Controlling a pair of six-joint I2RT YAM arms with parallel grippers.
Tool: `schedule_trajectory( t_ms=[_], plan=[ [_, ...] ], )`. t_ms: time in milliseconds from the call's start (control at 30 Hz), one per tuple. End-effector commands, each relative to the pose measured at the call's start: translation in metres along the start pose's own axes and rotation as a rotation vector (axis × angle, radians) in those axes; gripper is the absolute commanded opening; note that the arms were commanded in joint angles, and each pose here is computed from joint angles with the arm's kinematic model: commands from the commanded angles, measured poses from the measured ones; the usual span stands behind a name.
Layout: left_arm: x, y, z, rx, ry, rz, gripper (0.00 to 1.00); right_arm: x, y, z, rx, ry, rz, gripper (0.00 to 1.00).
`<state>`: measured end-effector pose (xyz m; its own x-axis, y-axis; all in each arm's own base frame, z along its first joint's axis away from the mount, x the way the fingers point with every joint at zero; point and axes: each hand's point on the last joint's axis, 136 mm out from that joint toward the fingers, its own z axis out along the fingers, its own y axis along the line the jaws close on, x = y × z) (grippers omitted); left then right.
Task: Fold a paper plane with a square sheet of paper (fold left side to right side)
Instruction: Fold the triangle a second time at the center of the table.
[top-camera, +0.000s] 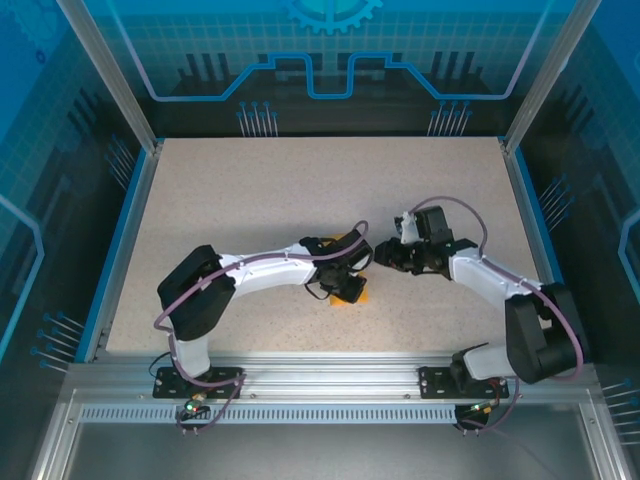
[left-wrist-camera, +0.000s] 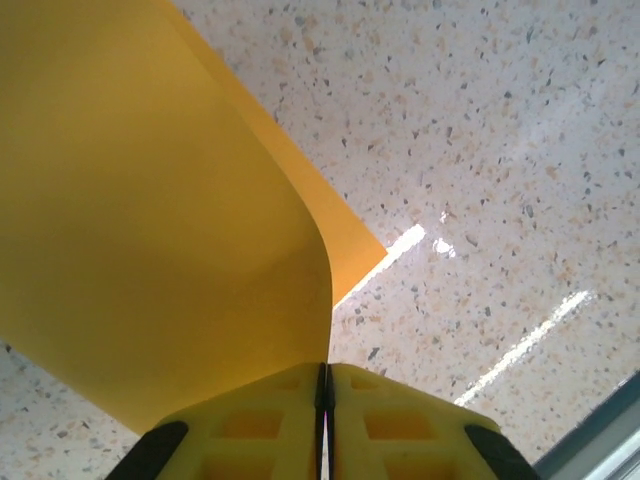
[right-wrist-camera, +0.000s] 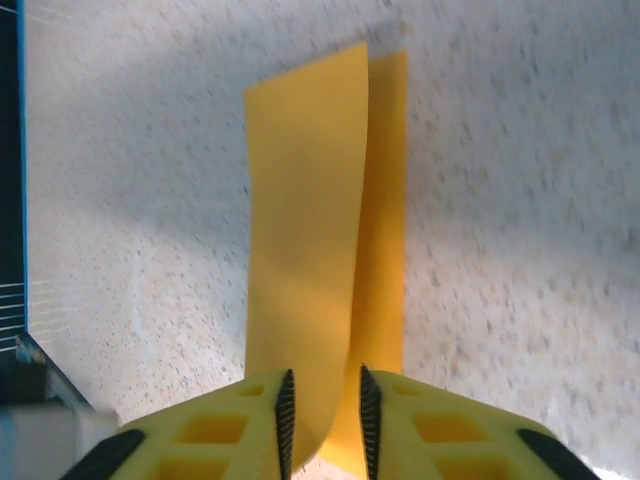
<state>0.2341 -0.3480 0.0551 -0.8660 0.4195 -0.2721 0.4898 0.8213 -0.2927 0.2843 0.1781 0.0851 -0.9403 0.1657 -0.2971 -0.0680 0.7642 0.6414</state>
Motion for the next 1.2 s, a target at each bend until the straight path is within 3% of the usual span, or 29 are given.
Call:
schedule_trajectory(
  t_ms=[0, 267, 667, 1167],
  plan=[
    [-0.007, -0.005, -0.012, 0.093, -0.025, -0.05, 0.13, 0.032, -0.003, 0.004, 0.03, 0.045, -0.012, 0.18],
    [-0.015, -0.005, -0.019, 0.169, -0.055, -0.099, 0.13, 0.067, -0.003, 0.024, 0.054, 0.091, -0.016, 0.05],
    [-0.009, 0.02, -0.018, 0.085, -0.04, -0.136, 0.12, 0.078, 0.001, 0.052, 0.107, 0.165, -0.05, 0.03],
    [-0.01, 0.048, -0.002, 0.011, -0.011, -0.184, 0.11, 0.096, -0.026, 0.055, 0.235, 0.248, -0.032, 0.03]
  ],
)
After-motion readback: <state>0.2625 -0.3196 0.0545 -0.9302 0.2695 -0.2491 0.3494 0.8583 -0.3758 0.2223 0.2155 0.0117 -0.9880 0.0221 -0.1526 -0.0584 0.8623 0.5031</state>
